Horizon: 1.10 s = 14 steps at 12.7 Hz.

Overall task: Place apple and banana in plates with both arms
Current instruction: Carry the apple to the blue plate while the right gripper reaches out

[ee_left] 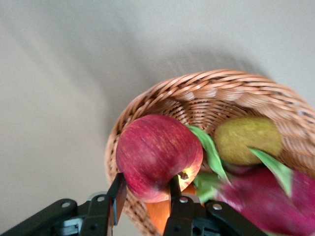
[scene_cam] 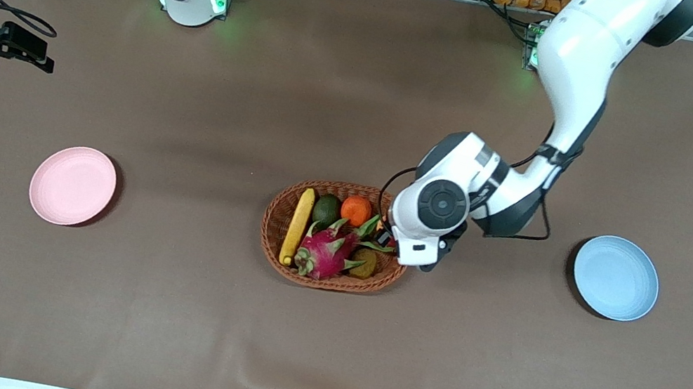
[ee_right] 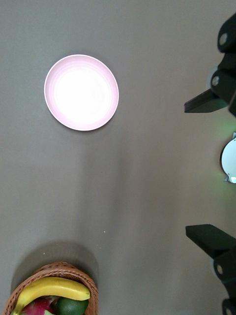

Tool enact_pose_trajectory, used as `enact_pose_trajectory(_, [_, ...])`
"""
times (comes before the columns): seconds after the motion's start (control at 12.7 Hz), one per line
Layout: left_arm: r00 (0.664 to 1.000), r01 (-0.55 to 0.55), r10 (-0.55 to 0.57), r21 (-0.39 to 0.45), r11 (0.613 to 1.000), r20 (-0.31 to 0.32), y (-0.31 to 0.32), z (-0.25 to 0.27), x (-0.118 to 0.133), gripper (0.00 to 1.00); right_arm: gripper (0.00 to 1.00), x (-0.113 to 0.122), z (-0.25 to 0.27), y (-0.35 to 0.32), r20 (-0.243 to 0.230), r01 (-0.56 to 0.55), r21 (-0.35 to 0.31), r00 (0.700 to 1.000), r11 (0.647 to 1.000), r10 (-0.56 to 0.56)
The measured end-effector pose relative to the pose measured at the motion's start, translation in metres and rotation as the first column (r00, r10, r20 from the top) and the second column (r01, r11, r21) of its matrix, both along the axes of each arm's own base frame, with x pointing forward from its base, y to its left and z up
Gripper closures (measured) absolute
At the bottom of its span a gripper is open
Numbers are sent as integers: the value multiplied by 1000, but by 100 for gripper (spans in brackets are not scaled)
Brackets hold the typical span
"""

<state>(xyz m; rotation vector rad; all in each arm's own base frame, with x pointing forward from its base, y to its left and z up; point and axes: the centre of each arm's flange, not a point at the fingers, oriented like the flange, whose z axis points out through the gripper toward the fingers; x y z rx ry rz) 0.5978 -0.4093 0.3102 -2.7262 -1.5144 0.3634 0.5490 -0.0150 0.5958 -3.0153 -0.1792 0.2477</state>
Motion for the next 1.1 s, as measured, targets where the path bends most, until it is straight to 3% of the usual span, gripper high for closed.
enact_pose_trajectory(0.31, [998, 64, -64, -8, 998, 14, 57, 70, 18, 60, 0, 0, -1, 1, -1, -1, 0, 1000, 1000, 1])
enact_pose_trajectory(0.55, [978, 207, -207, -32, 978, -4, 165, 110, 46, 60, 0, 7, -10, 19, 0, -35, 2, 999, 999, 35])
enact_pose_trajectory(0.79, [934, 351, -353, -41, 936, -60, 297, 100, 66, 60, 0, 28, -36, 59, 22, -97, 1, 995, 995, 97])
enact_pose_trajectory(1.1, [879, 456, -472, -162, 875, -76, 462, 48, 63, 60, 0, 48, -72, 85, 21, -127, 19, 992, 992, 126])
